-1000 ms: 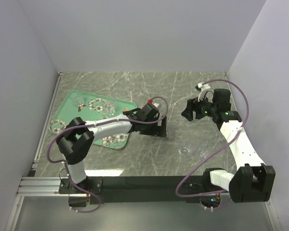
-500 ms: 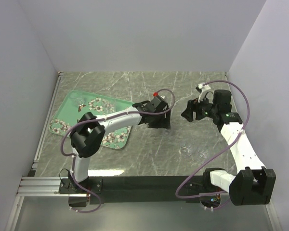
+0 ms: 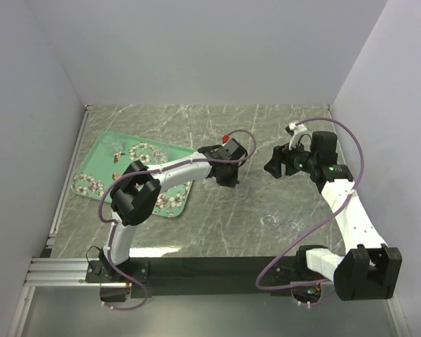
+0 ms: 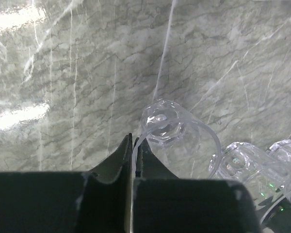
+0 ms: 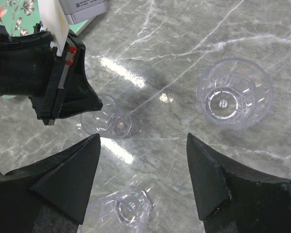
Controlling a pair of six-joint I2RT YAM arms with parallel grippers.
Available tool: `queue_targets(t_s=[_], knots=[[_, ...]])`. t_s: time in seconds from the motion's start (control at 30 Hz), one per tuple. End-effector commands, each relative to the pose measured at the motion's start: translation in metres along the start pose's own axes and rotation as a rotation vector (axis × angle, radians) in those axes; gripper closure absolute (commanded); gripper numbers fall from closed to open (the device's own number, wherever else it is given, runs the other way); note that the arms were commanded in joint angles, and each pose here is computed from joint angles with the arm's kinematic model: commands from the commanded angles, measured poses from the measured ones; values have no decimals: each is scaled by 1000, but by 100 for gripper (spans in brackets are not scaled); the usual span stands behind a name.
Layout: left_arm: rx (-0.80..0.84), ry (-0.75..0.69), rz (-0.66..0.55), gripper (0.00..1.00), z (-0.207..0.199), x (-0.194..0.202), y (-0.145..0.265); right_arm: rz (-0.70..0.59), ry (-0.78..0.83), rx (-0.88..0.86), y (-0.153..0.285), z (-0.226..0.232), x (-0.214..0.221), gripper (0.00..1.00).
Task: Place the glasses into the tray
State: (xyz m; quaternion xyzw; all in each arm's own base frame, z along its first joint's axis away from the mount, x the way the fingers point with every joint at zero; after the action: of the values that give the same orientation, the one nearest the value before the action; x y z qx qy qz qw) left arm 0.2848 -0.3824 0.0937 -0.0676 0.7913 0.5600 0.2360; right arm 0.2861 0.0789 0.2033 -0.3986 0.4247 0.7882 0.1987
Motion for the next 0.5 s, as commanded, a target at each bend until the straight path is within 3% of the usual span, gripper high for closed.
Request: queue_targets(t_s=[0.0,0.47], knots=[[-18,-23,-34,100,0,-10,5,-43,22,-5,5,2,-8,22],[49,-48,-213,100,15,-16,70,-47,6,14,7,-5,-5,22]])
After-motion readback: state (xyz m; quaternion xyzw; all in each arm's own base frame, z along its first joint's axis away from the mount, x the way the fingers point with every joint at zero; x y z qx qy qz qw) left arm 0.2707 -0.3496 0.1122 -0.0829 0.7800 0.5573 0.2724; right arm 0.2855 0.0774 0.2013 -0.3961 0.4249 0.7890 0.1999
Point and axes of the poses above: each gripper's point midway between its finger pads, its own y axis back along the fingers, its own z axis along the line the jaws close on, x = y × z, the point moved 3 cm from there along y, back along the fingers, and after that the axes turned 7 degrees about -y, right-handed, at the moved point
